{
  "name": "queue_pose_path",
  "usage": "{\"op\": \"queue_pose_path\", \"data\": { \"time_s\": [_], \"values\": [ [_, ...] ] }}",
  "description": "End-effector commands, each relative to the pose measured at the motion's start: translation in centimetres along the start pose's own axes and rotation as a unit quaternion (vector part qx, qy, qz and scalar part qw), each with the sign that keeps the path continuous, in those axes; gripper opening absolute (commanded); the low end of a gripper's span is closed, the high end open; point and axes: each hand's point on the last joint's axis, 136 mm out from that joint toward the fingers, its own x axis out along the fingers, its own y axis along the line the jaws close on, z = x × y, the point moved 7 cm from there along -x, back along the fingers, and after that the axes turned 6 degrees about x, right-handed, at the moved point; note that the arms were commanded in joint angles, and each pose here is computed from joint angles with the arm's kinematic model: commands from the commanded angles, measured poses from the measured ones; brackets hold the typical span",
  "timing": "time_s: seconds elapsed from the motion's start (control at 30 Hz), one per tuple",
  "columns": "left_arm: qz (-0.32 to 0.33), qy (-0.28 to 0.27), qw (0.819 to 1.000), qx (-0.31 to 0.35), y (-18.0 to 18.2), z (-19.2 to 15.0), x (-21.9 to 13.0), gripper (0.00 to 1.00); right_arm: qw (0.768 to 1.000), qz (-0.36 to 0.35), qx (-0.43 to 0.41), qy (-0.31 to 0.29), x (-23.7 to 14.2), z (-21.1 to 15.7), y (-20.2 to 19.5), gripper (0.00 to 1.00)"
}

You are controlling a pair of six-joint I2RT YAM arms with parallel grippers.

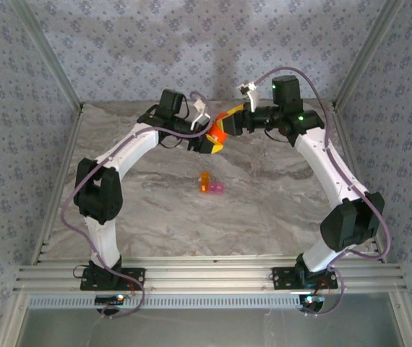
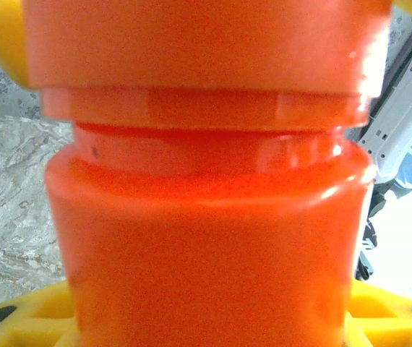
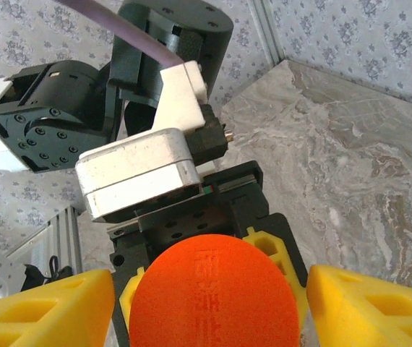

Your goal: Sort the pills into containers

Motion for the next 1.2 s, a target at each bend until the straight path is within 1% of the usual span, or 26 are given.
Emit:
{"op": "queue_pose_path", "data": {
  "time_s": [0.0,0.03,0.17,0.3,0.37,0.43,0.5,0.57,0.63,0.7,0.73,0.87,0.93,0.97,1.0,1.07,1.1,1.17],
  "values": [
    [-0.024,-0.017,0.999,0.025,-0.7,1.5,-0.1,0.00,1.000,0.012,0.005,0.016,0.5,-0.4,0.0,0.66],
    [-0.023,-0.017,0.999,0.025,-0.7,1.5,-0.1,0.00,1.000,0.011,0.005,0.017,0.6,-0.5,0.0,0.62],
    [-0.022,-0.016,0.999,0.027,-0.8,1.7,-0.2,0.00,1.000,-0.001,0.017,0.021,0.9,-0.5,-0.2,0.35],
    [-0.009,-0.009,0.999,0.029,-0.7,1.9,-0.1,0.00,0.997,-0.033,0.064,0.023,1.6,-0.6,-1.1,0.22],
    [0.014,0.002,0.999,0.033,-0.5,1.8,0.2,0.00,0.993,-0.058,0.102,0.025,2.3,-0.8,-1.6,0.19],
    [0.059,0.015,0.997,0.040,-0.2,1.7,0.6,0.00,0.984,-0.105,0.143,0.027,3.1,-1.2,-2.4,0.17],
    [0.117,0.016,0.991,0.058,0.1,1.6,0.8,0.00,0.972,-0.142,0.186,0.028,4.3,-2.1,-3.0,0.13],
    [0.172,-0.007,0.982,0.082,0.4,2.2,0.4,0.00,0.963,-0.173,0.202,0.033,5.5,-3.4,-3.5,0.12],
    [0.214,-0.031,0.972,0.093,0.4,2.2,0.1,0.00,0.960,-0.182,0.209,0.023,6.5,-4.4,-3.7,0.12],
    [0.228,-0.048,0.968,0.099,0.3,2.1,-0.1,0.00,0.959,-0.177,0.222,0.010,7.2,-5.0,-3.9,0.12],
    [0.225,-0.049,0.968,0.098,0.2,2.0,-0.1,0.00,0.959,-0.172,0.225,0.004,7.4,-5.1,-4.0,0.13],
    [0.192,-0.045,0.977,0.085,0.3,1.7,0.5,0.00,0.964,-0.151,0.219,0.002,7.4,-4.5,-3.8,0.17],
    [0.182,-0.040,0.979,0.078,0.5,1.5,0.6,0.00,0.968,-0.138,0.211,-0.003,6.7,-3.9,-3.7,0.25],
    [0.177,-0.037,0.981,0.073,0.7,1.4,0.5,0.00,0.971,-0.129,0.203,-0.008,6.1,-3.4,-3.5,0.34],
    [0.170,-0.038,0.982,0.067,1.0,1.3,0.4,0.00,0.975,-0.114,0.191,-0.014,5.4,-2.9,-3.2,0.46],
    [0.154,-0.044,0.986,0.055,1.4,1.2,0.1,0.00,0.982,-0.085,0.166,-0.024,3.7,-1.8,-2.6,0.64],
    [0.145,-0.047,0.987,0.049,1.7,1.1,-0.1,0.00,0.987,-0.063,0.148,-0.031,2.6,-1.4,-2.1,0.70],
    [0.126,-0.052,0.990,0.039,1.9,1.0,-0.4,0.00,0.993,-0.029,0.109,-0.037,0.8,-1.0,-0.9,0.78]
  ]
}}
